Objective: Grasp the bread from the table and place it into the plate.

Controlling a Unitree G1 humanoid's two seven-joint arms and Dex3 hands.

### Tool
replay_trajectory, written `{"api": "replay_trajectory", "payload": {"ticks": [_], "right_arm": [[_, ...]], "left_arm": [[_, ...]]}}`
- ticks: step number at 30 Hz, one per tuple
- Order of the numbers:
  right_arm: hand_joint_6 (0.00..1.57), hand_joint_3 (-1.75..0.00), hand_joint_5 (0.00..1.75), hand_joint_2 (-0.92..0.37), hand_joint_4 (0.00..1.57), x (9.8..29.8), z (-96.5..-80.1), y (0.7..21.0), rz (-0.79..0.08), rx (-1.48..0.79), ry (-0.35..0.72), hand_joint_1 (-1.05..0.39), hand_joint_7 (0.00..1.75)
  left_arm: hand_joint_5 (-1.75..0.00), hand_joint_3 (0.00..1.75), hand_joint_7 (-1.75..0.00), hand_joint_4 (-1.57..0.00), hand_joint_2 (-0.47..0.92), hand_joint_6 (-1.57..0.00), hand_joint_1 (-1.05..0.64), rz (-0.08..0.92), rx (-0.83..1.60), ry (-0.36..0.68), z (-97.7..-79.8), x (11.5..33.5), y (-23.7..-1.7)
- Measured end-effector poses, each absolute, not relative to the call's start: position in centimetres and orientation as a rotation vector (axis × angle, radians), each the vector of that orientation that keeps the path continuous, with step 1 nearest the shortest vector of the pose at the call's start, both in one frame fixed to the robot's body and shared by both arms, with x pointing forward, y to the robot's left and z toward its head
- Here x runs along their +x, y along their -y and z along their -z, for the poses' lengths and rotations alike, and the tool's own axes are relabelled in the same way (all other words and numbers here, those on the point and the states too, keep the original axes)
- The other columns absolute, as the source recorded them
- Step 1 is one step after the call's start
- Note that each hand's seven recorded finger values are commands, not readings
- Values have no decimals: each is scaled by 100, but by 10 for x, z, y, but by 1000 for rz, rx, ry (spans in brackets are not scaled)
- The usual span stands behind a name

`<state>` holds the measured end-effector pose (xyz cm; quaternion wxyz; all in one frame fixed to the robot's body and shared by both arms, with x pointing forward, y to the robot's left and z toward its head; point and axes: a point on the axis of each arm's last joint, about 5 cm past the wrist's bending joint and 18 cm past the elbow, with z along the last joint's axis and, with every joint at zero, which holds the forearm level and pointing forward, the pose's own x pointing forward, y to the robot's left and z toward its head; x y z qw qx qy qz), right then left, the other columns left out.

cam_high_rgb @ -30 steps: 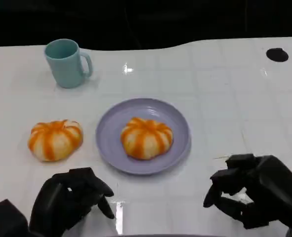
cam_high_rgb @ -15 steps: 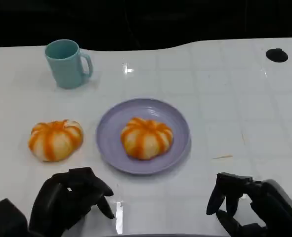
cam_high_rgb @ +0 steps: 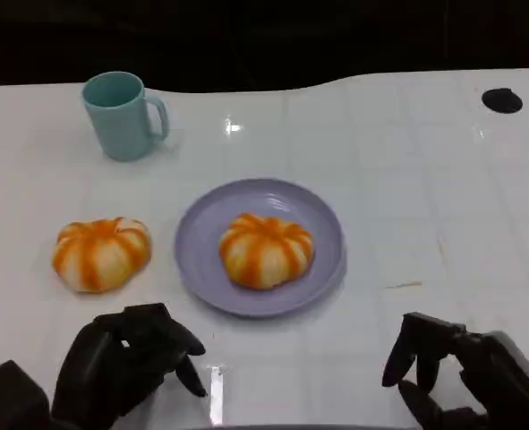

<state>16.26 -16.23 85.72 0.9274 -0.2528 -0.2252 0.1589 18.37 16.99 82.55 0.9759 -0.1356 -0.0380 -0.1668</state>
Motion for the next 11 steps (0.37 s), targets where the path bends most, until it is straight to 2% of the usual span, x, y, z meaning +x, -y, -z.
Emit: {"api": "replay_trajectory", "payload": {"ticks": [11], "right_arm": [[58,-129,175,-35,68,166,-855,163,-303,-523,486,-14,154]], "left_arm": [[-123,9,-79,-111,92,-116,-93,336,-273,77,-825,184,-170]]}}
